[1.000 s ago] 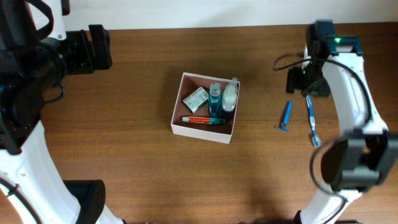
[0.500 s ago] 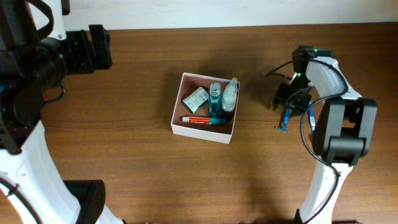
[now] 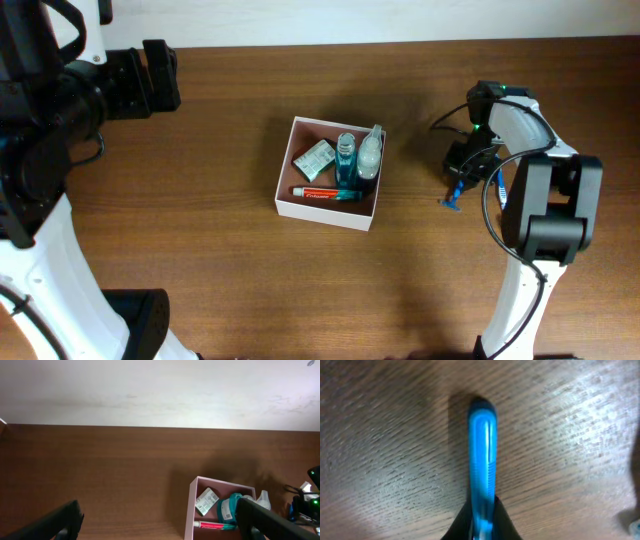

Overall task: Pack container
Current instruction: 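Grasp the blue razor with the right gripper, then place the blue razor into the box and release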

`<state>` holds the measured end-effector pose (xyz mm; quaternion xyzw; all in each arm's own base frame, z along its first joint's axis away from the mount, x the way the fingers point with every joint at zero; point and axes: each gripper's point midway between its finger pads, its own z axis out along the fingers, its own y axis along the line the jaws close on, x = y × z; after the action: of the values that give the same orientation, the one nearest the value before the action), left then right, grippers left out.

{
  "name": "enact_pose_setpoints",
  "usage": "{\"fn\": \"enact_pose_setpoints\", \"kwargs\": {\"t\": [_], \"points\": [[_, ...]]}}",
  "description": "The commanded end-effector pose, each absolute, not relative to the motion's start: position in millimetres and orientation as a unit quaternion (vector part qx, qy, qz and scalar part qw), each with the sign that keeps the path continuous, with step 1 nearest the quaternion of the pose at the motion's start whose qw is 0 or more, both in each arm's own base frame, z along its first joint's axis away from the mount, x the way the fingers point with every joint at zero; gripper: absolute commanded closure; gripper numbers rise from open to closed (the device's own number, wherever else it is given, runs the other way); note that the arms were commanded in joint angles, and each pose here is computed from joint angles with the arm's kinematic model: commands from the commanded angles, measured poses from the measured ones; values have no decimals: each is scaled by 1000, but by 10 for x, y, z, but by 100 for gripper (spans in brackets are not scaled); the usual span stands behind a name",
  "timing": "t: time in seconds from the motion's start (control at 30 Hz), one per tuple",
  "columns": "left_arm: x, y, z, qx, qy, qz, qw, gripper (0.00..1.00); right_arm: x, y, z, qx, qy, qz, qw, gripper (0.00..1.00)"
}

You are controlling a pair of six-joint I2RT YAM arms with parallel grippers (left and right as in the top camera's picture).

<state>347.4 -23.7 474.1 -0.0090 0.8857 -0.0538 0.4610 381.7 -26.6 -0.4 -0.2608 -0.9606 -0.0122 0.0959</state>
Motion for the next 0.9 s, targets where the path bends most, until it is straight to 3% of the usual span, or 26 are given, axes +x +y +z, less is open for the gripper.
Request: {"fn": "enact_pose_setpoints", "kwargs": {"t": [0.0, 0.17, 0.27, 0.37, 0.43, 0.53, 0.67, 0.87], "points": [[3462, -220, 4758, -4, 884, -50, 464, 1, 3921, -341, 300, -222, -974, 1, 45, 96], [3462, -220, 4758, -4, 884, -50, 464, 1, 4042, -245, 1083, -202, -978, -14, -48, 96], [3462, -220, 4758, -4, 884, -50, 464, 1, 4027, 32, 1649, -137, -983, -39, -118, 96], [3462, -220, 4758, -4, 884, -50, 464, 1, 3895, 460, 2148, -23, -982, -56, -180, 96], [3462, -220, 4758, -4, 884, -50, 464, 1, 3701, 980, 2474, 135, -963, -56, -226, 96], [3462, -220, 4758, -4, 884, -50, 464, 1, 3507, 1467, 2542, 259, -935, -59, -235, 96], [3462, -220, 4758, -4, 884, -50, 464, 1, 3226, 2151, 2301, 444, -871, -52, -203, 96], [3462, -220, 4758, -4, 884, -50, 464, 0, 3213, 2510, 1697, 568, -811, -37, -137, 96]]}}
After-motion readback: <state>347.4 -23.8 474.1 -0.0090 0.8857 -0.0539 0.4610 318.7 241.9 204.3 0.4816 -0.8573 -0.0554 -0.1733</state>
